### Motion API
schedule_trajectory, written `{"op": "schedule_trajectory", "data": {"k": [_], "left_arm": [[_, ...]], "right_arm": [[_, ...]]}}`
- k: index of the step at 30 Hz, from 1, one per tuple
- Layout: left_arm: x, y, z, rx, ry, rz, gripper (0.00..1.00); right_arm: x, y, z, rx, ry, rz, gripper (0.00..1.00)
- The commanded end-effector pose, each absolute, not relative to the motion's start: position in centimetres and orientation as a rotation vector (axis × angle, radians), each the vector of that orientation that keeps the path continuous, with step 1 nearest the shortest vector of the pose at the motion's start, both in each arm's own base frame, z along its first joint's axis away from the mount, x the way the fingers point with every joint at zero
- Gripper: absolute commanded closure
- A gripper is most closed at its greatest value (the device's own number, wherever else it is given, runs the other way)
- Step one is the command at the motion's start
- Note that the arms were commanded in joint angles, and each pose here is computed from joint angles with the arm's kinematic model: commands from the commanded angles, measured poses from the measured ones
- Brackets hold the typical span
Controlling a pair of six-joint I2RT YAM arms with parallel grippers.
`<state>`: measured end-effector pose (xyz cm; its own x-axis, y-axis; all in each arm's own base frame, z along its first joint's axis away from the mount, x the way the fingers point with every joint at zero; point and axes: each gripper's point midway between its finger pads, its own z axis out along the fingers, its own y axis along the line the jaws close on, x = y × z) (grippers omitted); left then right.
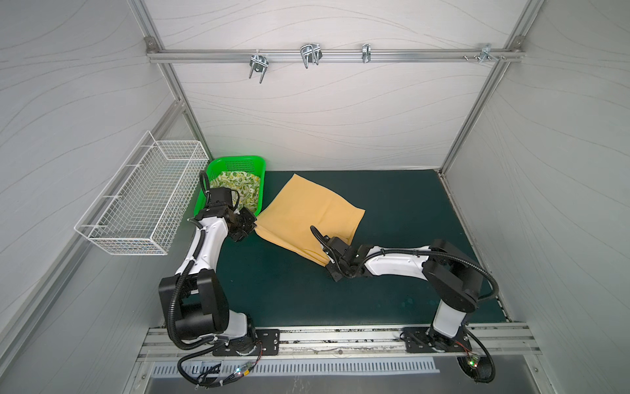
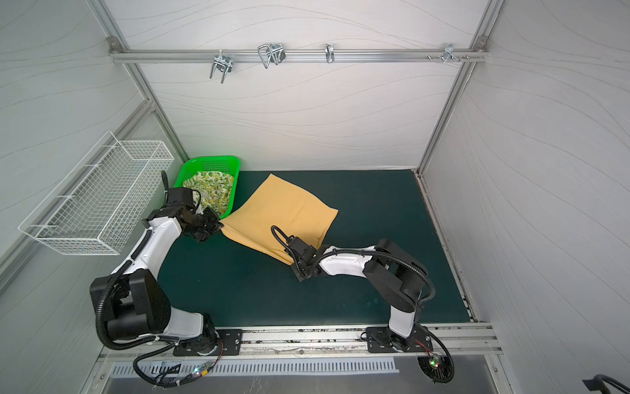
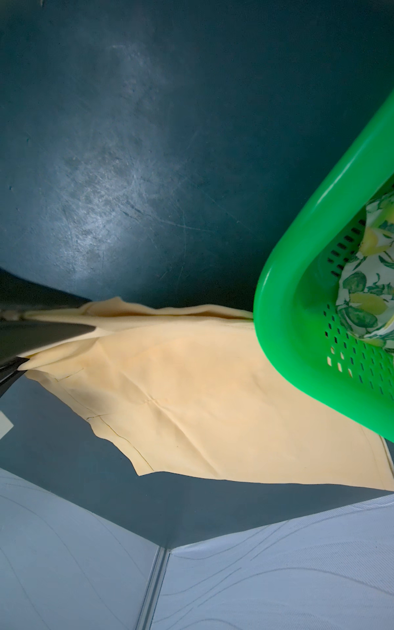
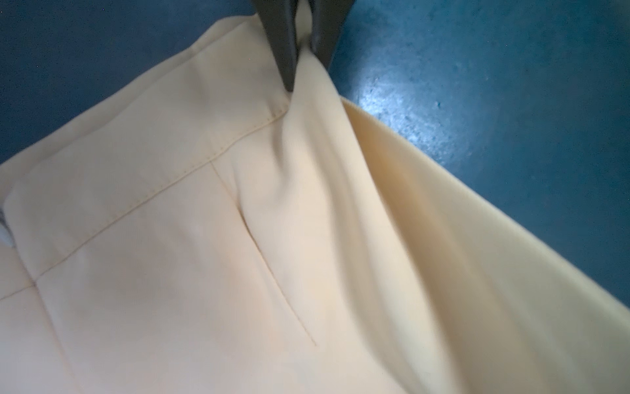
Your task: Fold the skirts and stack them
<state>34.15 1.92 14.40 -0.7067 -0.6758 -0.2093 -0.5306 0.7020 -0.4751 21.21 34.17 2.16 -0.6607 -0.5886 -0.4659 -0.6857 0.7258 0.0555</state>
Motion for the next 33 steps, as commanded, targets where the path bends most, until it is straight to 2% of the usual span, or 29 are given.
{"op": "schedule_trajectory", "data": {"k": [1, 10, 16, 22, 28, 33], "left_arm": [[35.7, 2.9, 16.7, -0.886, 2.484, -0.526, 1.00], [34.4, 1.6, 18.9, -0.810, 2.458, -0.601, 1.00], [31.6, 0.3, 21.3, -0.731, 2.412, -0.641, 1.00], [29.9, -0.6, 25.6, -0.658, 2.297, -0.668, 1.00], [31.0, -1.6, 27.6, -0.628, 2.253, -0.774, 1.00], [33.6, -3.1, 26.4, -0.587, 2.300, -0.749, 1.00]], "right_arm": [[17.3, 31.7, 0.1, -1.085, 2.651, 0.297, 0.98], [11.8, 34.6, 8.1, -1.156, 2.588, 0.564, 0.98], [9.1, 34.7, 11.0, -1.118, 2.616, 0.772, 0.97], [7.1, 34.5, 13.1, -1.117, 2.637, 0.870, 0.97], [6.4, 34.8, 15.5, -1.060, 2.634, 1.058, 0.96], [7.9, 34.2, 15.6, -0.941, 2.695, 1.141, 0.95]]}}
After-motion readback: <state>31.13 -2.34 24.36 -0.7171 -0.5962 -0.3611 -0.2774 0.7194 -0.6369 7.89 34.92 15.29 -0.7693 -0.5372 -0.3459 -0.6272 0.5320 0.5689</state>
